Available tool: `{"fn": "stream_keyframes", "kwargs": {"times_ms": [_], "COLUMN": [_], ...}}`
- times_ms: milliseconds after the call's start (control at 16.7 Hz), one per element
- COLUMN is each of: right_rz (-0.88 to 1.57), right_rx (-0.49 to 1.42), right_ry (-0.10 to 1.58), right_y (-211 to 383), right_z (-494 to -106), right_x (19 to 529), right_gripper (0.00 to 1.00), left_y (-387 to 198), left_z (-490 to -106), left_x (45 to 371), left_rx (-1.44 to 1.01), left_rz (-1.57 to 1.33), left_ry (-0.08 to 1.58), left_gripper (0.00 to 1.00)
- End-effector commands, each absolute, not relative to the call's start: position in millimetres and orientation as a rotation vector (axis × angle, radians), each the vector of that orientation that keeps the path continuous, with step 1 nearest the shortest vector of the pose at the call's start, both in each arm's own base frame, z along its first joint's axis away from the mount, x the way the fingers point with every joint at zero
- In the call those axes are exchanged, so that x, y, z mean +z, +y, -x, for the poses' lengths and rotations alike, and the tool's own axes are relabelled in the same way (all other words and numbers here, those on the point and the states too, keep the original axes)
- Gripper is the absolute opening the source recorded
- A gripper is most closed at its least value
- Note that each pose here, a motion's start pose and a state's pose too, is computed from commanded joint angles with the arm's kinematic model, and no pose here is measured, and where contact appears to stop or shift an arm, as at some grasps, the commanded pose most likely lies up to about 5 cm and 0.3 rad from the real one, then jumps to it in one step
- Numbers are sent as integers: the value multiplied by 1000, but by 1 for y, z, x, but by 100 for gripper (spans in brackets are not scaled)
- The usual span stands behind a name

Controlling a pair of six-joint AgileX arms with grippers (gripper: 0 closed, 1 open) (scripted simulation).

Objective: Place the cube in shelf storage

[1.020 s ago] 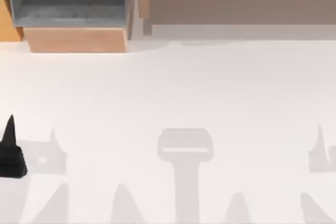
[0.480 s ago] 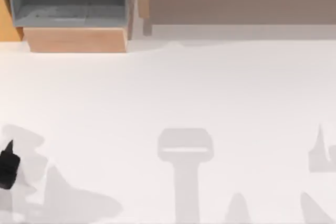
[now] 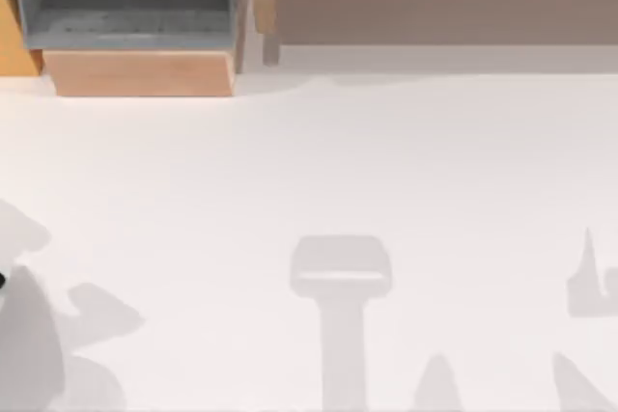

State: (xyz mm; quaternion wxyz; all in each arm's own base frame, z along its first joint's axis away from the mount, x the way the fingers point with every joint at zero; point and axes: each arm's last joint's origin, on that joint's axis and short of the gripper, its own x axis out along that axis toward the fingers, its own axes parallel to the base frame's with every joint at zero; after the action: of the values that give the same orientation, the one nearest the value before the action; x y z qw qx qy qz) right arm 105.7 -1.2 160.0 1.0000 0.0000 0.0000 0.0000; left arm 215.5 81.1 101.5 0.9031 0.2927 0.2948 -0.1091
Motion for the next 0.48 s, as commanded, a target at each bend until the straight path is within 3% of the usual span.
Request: {"fn": "stream_keyframes", "kwargs": {"times_ms": [480], "right_rz": [0], "right_rx": [0], "right_ry": [0], "right_y": [-1], "right_z": [-106], "right_x": [160], "right_gripper": [100], "left_y": [134], "left_z": [-276], "left_x": [96], "left_rx": [-207], "left_rz": [-903], "left_ry": [444], "left_gripper": [100]}}
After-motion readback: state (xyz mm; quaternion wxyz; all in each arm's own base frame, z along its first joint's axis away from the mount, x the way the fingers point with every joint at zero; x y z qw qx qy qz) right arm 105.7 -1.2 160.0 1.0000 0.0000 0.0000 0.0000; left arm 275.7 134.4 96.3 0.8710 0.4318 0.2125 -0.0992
